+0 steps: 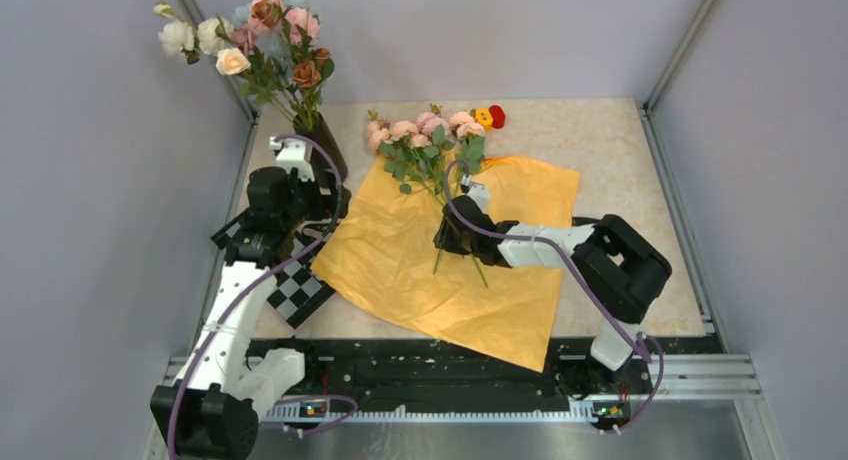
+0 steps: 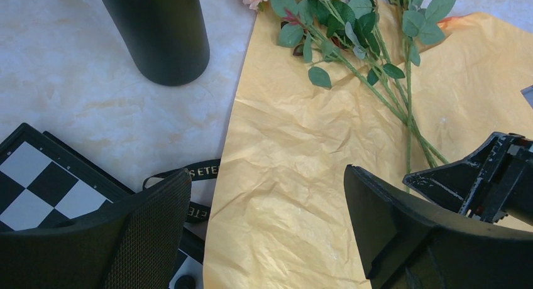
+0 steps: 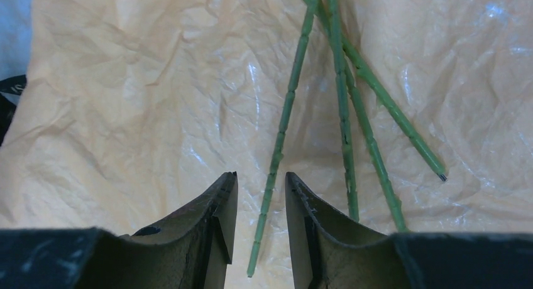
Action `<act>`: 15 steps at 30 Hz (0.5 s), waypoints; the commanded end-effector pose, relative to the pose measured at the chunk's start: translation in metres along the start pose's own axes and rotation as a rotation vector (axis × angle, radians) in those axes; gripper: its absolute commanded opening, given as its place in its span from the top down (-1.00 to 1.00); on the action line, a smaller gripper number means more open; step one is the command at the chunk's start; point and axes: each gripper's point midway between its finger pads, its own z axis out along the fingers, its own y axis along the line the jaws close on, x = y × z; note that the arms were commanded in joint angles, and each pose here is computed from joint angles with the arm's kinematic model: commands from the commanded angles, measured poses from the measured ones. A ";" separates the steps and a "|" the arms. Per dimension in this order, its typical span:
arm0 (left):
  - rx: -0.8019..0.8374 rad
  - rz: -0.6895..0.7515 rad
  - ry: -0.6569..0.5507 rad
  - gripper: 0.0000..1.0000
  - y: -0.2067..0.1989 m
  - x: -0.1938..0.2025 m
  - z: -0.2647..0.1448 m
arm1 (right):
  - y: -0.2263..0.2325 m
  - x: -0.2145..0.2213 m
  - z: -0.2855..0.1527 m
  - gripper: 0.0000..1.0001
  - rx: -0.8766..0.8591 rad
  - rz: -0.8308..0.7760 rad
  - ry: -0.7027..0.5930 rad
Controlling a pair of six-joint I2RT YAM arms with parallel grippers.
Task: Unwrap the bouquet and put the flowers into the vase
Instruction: Pick up the fake flower from the wrapping paper.
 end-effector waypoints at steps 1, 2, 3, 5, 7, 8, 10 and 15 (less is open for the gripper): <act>-0.004 0.024 -0.033 -0.88 -0.002 -0.010 -0.005 | 0.012 -0.006 0.007 0.30 -0.005 0.007 -0.020; -0.004 0.025 -0.033 -0.88 -0.002 -0.010 -0.006 | 0.013 -0.005 0.008 0.30 -0.006 0.007 -0.019; -0.005 0.025 -0.034 -0.88 -0.002 -0.010 -0.006 | 0.012 -0.005 0.010 0.31 -0.007 0.007 -0.018; -0.006 0.027 -0.034 -0.88 -0.002 -0.010 -0.006 | 0.012 -0.003 0.011 0.31 -0.007 0.007 -0.017; -0.005 0.027 -0.033 -0.88 -0.002 -0.010 -0.006 | 0.011 -0.003 0.012 0.31 -0.003 0.005 -0.019; -0.007 0.027 -0.033 -0.88 -0.002 -0.010 -0.006 | 0.009 -0.002 0.013 0.32 0.001 0.004 -0.019; -0.010 0.027 -0.032 -0.88 -0.001 -0.010 -0.005 | 0.007 -0.002 0.015 0.34 0.011 0.004 -0.022; -0.013 0.028 -0.033 -0.88 0.000 -0.010 -0.006 | 0.003 -0.003 0.018 0.39 0.031 0.004 -0.033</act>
